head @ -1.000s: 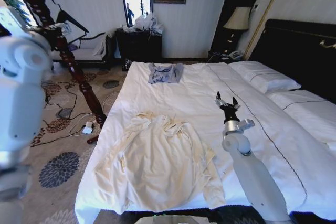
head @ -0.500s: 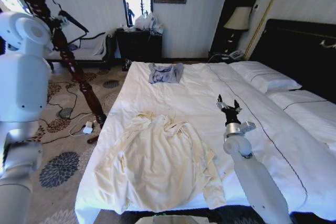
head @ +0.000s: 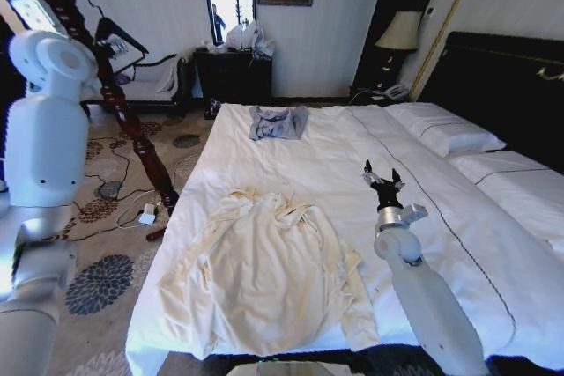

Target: Pick up the clothes from the bed and hang them on the clothes hanger.

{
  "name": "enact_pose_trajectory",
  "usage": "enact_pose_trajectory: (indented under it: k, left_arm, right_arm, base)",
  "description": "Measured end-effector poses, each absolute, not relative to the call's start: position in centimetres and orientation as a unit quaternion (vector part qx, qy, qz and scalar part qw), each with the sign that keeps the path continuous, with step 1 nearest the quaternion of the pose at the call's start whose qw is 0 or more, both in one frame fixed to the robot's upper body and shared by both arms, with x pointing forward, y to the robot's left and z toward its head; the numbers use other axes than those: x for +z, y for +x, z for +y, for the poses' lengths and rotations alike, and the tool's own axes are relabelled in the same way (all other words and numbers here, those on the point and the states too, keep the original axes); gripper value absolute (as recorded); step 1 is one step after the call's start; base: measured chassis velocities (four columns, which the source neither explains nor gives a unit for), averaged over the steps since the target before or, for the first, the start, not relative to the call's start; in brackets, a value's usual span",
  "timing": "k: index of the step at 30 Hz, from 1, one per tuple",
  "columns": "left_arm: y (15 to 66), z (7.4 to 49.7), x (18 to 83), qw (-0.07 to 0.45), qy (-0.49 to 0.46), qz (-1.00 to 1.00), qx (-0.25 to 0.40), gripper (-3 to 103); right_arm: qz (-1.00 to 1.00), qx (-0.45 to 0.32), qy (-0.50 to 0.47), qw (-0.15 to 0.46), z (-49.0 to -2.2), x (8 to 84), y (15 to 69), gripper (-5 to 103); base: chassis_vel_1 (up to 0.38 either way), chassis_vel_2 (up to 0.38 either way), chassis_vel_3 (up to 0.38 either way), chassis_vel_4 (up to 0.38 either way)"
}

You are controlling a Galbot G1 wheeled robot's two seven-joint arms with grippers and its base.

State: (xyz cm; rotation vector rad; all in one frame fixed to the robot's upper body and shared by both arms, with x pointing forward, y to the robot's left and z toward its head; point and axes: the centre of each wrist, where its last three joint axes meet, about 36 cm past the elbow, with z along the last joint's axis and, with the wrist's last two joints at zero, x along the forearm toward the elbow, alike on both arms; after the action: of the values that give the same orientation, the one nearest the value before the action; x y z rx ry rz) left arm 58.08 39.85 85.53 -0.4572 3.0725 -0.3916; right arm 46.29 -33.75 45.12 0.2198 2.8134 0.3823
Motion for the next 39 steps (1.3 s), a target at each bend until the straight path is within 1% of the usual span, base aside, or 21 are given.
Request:
enact_pose_trajectory:
  k: [1, 2, 3, 4, 9, 11, 14, 16, 17, 19, 20, 28, 36, 39]
  left_arm:
    - [57.9, 40.0, 85.5, 0.004, -0.145, 0.981, -0.127, 81]
    - [57.7, 40.0, 85.4, 0.003, -0.144, 0.981, -0.129, 81]
    - [57.6, 40.1, 85.4, 0.002, -0.145, 0.981, -0.129, 76]
    - [57.6, 40.1, 85.4, 0.002, -0.145, 0.981, -0.129, 76]
    - [57.0, 40.6, 84.5, -0.002, -0.148, 0.981, -0.126, 48]
    - [56.9, 40.7, 84.3, -0.003, -0.148, 0.981, -0.126, 48]
    - [56.5, 40.8, 84.1, -0.001, -0.147, 0.981, -0.125, 32]
    - [56.4, 40.9, 84.1, 0.000, -0.144, 0.982, -0.124, 32]
    - [56.2, 40.9, 84.2, 0.002, -0.144, 0.982, -0.123, 23]
    - [56.1, 41.1, 84.3, 0.002, -0.146, 0.982, -0.122, 23]
    - [55.9, 41.1, 84.4, 0.004, -0.145, 0.982, -0.121, 20]
    - [54.8, 41.3, 85.5, 0.024, -0.122, 0.986, -0.112, 20]
    - [53.3, 40.2, 87.0, 0.076, -0.047, 0.991, -0.103, 20]
    - [52.7, 39.6, 87.2, 0.083, -0.026, 0.991, -0.098, 20]
  right_arm:
    - [0.977, 0.132, 0.078, 0.146, -33.9, 45.1, 46.2, 100]
    - [0.977, 0.131, 0.080, 0.147, -34.0, 45.1, 46.2, 100]
    - [0.977, 0.131, 0.081, 0.147, -34.1, 45.2, 46.1, 100]
    - [0.977, 0.131, 0.081, 0.147, -34.1, 45.2, 46.1, 100]
    - [0.977, 0.128, 0.086, 0.146, -34.3, 45.1, 45.7, 100]
    - [0.977, 0.127, 0.087, 0.146, -34.3, 45.1, 45.6, 100]
    - [0.978, 0.123, 0.091, 0.143, -34.6, 44.8, 45.3, 100]
    - [0.978, 0.122, 0.093, 0.143, -34.7, 44.8, 45.2, 100]
    - [0.978, 0.122, 0.095, 0.143, -34.8, 44.8, 45.1, 100]
    - [0.978, 0.121, 0.096, 0.143, -34.9, 44.9, 45.0, 100]
    - [0.977, 0.122, 0.097, 0.143, -34.9, 44.9, 45.0, 100]
    - [0.977, 0.122, 0.101, 0.141, -34.9, 44.7, 44.5, 100]
    - [0.976, 0.123, 0.107, 0.141, -35.1, 44.7, 44.0, 100]
    - [0.977, 0.121, 0.108, 0.141, -35.2, 44.6, 43.7, 100]
  base:
    - [0.000, 0.000, 0.000, 0.000]
    - [0.000, 0.000, 0.000, 0.000]
    - [0.000, 0.000, 0.000, 0.000]
    - [0.000, 0.000, 0.000, 0.000]
    - [0.000, 0.000, 0.000, 0.000]
    - [0.000, 0.000, 0.000, 0.000]
    - [0.000, 0.000, 0.000, 0.000]
    - [0.000, 0.000, 0.000, 0.000]
    - [0.000, 0.000, 0.000, 0.000]
    - [0.000, 0.000, 0.000, 0.000]
    - [0.000, 0.000, 0.000, 0.000]
    - [0.000, 0.000, 0.000, 0.000]
    - [0.000, 0.000, 0.000, 0.000]
    - [0.000, 0.000, 0.000, 0.000]
